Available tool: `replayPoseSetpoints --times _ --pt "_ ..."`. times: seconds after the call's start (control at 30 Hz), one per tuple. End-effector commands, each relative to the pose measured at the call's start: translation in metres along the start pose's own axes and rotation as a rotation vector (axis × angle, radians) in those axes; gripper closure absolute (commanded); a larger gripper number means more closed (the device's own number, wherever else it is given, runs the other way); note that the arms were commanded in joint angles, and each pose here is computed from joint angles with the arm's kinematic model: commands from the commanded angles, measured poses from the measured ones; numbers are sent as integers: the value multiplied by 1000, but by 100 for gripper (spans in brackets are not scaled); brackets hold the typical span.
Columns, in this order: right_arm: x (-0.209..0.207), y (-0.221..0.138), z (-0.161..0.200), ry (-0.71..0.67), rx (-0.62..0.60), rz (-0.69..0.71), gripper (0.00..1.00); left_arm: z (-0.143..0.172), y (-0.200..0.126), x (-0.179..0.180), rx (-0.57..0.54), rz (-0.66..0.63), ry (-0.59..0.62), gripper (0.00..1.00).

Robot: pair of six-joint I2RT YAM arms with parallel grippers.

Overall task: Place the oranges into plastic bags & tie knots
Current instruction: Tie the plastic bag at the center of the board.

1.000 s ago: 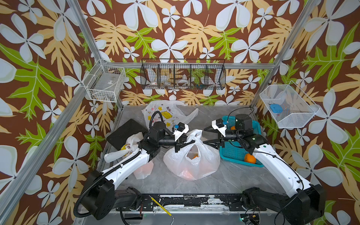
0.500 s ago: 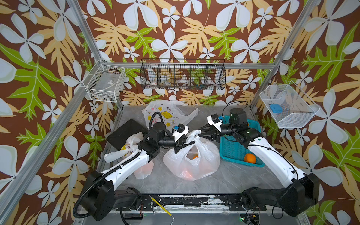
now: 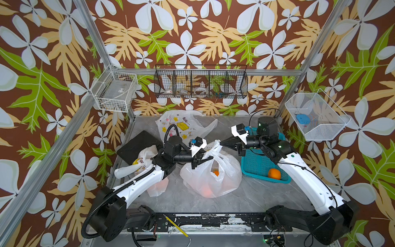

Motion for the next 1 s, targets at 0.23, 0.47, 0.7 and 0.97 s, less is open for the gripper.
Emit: replayPoseSetpoints --times 0.23,0.47,0.7,0.97 --pt "17 -14 13 65 16 102 100 -6 -10 7 -55 -99 27 100" --pt "59 -10 56 211 20 55 100 -10 -20 16 -77 -173 39 100" --pt "74 26 102 338 78 13 100 -20 -24 12 -111 -178 80 100" --pt "64 16 48 186 89 68 81 -17 -29 2 -115 -165 143 100"
Point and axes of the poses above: each gripper's point midway between its finger pads, its own y axis out along the fingers, its own x axis along the line the jaws close on, z = x × y, the point moved 4 cm from there along -y, back along the fingers, and after that the axes turned 6 degrees about y, right-handed, at the moved point
